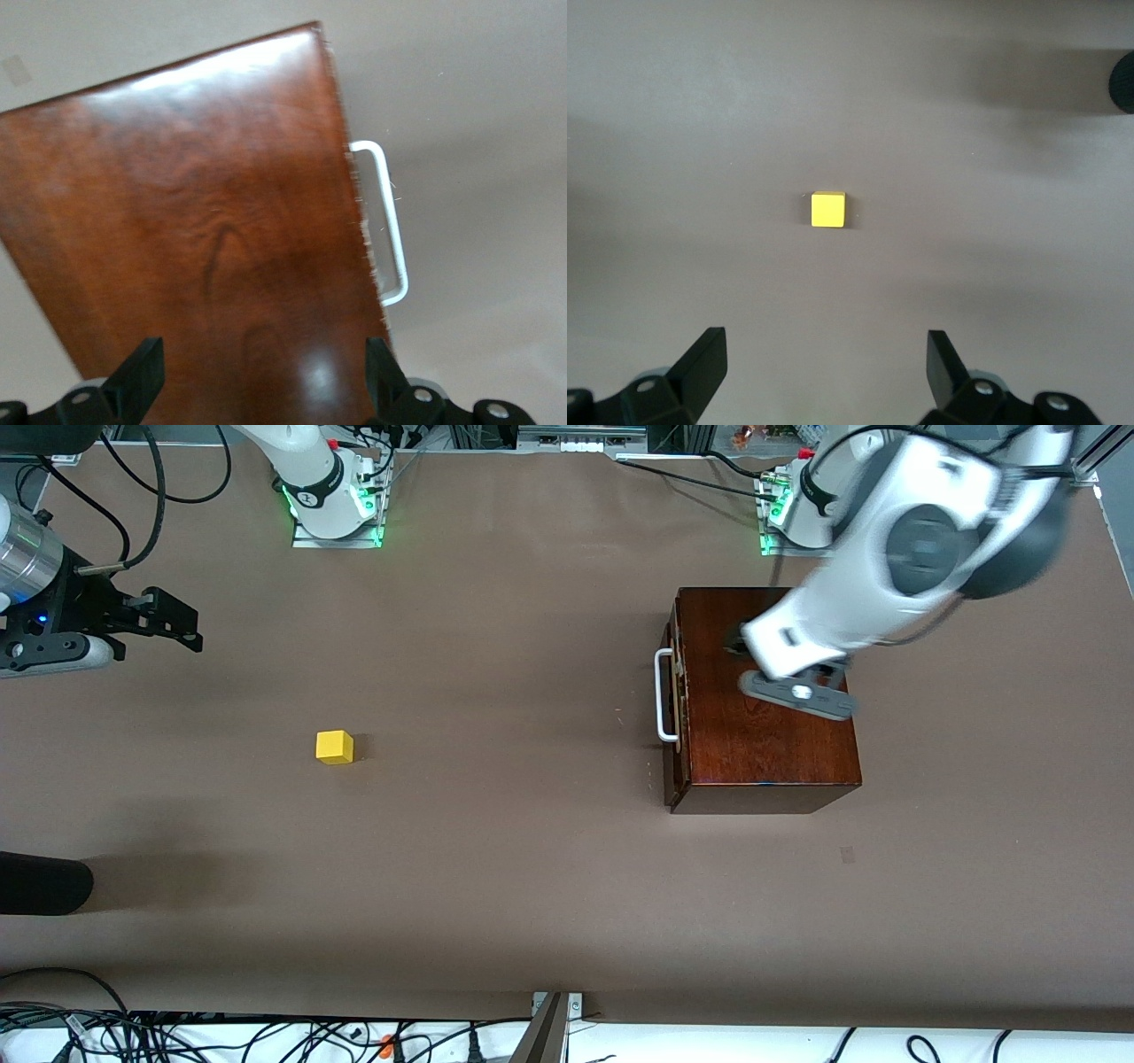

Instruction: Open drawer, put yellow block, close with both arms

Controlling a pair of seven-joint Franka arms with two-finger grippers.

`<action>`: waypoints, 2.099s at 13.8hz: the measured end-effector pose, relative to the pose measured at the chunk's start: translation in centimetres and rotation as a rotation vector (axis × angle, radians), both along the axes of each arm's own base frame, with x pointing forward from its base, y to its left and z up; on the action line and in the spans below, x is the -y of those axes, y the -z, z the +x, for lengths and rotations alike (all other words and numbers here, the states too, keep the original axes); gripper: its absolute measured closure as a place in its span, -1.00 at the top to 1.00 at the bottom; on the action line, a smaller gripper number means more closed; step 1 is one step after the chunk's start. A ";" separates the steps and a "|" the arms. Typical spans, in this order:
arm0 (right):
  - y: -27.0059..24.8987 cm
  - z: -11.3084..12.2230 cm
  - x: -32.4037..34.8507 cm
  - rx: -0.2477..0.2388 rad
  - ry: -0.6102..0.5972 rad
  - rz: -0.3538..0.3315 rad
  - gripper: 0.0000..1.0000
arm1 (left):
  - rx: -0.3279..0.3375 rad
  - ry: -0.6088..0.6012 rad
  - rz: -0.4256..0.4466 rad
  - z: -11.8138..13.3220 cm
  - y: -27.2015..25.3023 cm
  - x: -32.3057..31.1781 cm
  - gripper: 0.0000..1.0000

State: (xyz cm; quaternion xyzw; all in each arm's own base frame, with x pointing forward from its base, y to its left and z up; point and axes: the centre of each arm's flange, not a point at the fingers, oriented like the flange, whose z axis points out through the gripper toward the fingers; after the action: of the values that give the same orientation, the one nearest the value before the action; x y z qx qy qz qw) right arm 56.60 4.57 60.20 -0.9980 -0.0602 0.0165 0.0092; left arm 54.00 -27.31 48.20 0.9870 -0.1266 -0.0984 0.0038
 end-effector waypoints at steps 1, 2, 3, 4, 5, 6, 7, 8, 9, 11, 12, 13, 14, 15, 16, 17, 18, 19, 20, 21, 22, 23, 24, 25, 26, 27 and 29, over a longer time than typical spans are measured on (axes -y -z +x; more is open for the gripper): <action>0.0 0.0 0.0 0.000 0.000 0.000 1.00 | 0.021 -0.004 0.041 -1.0 0.8 2.8 1.00; 0.0 0.0 0.0 0.000 0.000 0.000 1.00 | 0.045 -0.019 0.083 -2.2 1.7 5.7 1.00; 0.0 0.0 0.0 0.000 0.000 0.000 1.00 | 0.067 -0.037 0.118 -3.2 2.9 8.0 1.00; 0.0 0.0 0.0 0.000 0.000 0.000 1.00 | 0.088 -0.055 0.142 -3.8 4.0 9.8 1.00; 0.0 0.0 0.0 0.000 0.000 0.000 1.00 | 0.106 -0.071 0.156 -4.1 5.1 11.0 1.00; 0.0 0.0 0.0 0.000 0.000 0.000 1.00 | 0.120 -0.087 0.169 -4.2 6.2 11.9 1.00; 0.0 0.0 0.0 0.000 0.000 0.000 1.00 | 0.132 -0.099 0.185 -4.2 7.1 12.4 1.00; 0.0 0.0 0.0 0.000 0.000 0.000 1.00 | 0.142 -0.106 0.200 -4.2 7.8 12.7 1.00; 0.0 0.0 0.0 0.000 0.000 0.000 1.00 | 0.148 -0.110 0.211 -4.3 8.3 12.9 1.00; 0.0 0.0 0.0 0.000 0.000 0.000 1.00 | 0.147 -0.107 0.221 -4.5 8.9 13.3 1.00; 0.0 0.0 0.0 0.000 0.000 0.000 1.00 | 0.145 -0.102 0.226 -4.6 9.3 13.5 1.00; 0.0 0.0 0.0 0.000 0.000 0.000 1.00 | 0.144 -0.099 0.232 -4.7 9.7 13.7 1.00; 0.0 0.0 0.0 0.000 0.000 0.000 1.00 | 0.140 -0.099 0.238 -4.9 10.2 14.0 1.00; 0.0 0.0 0.0 0.000 0.000 0.000 1.00 | 0.134 -0.101 0.245 -5.0 10.8 14.2 1.00; 0.0 0.0 0.0 0.000 0.000 0.000 1.00 | 0.126 -0.100 0.250 -5.2 11.5 14.5 1.00; 0.0 0.0 0.0 0.000 0.000 0.000 1.00 | 0.120 -0.099 0.254 -5.4 12.0 14.7 1.00; 0.0 0.0 0.0 0.000 0.000 0.000 1.00 | 0.116 -0.100 0.258 -5.4 12.3 14.9 1.00; 0.0 0.0 0.0 0.000 0.000 0.000 1.00 | 0.116 -0.098 0.262 -5.5 12.6 14.9 1.00; 0.0 0.0 0.0 0.000 0.000 0.000 1.00 | 0.124 -0.092 0.272 -5.4 12.9 14.8 1.00; 0.0 0.0 0.0 0.000 0.000 0.000 1.00 | 0.134 -0.086 0.285 -5.2 13.2 14.8 1.00; 0.0 0.0 0.0 0.000 0.000 0.000 1.00 | 0.140 -0.085 0.291 -5.2 13.4 14.8 1.00; 0.0 0.0 0.0 0.000 0.000 0.000 1.00 | 0.145 -0.086 0.296 -5.3 13.5 15.0 1.00; 0.0 0.0 0.0 0.000 0.000 0.000 1.00 | 0.149 -0.088 0.299 -5.3 13.5 15.1 1.00; 0.0 0.0 0.0 0.000 0.000 0.000 1.00 | 0.151 -0.090 0.301 -5.3 13.6 15.1 1.00; 0.0 0.0 0.0 0.000 0.000 0.000 1.00 | 0.154 -0.095 0.297 -5.3 13.8 15.2 1.00; 0.0 0.0 0.0 0.000 0.000 0.000 1.00 | 0.156 -0.099 0.291 -5.2 14.2 15.4 1.00; 0.0 0.0 0.0 0.000 0.000 0.000 1.00 | 0.145 -0.099 0.293 -5.2 15.5 15.6 1.00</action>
State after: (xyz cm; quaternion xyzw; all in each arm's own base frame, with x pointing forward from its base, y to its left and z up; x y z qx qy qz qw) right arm 56.60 4.57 60.19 -0.9980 -0.0602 0.0166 0.0091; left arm 48.76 -42.93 32.70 0.9866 -0.0620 -0.0439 -0.1444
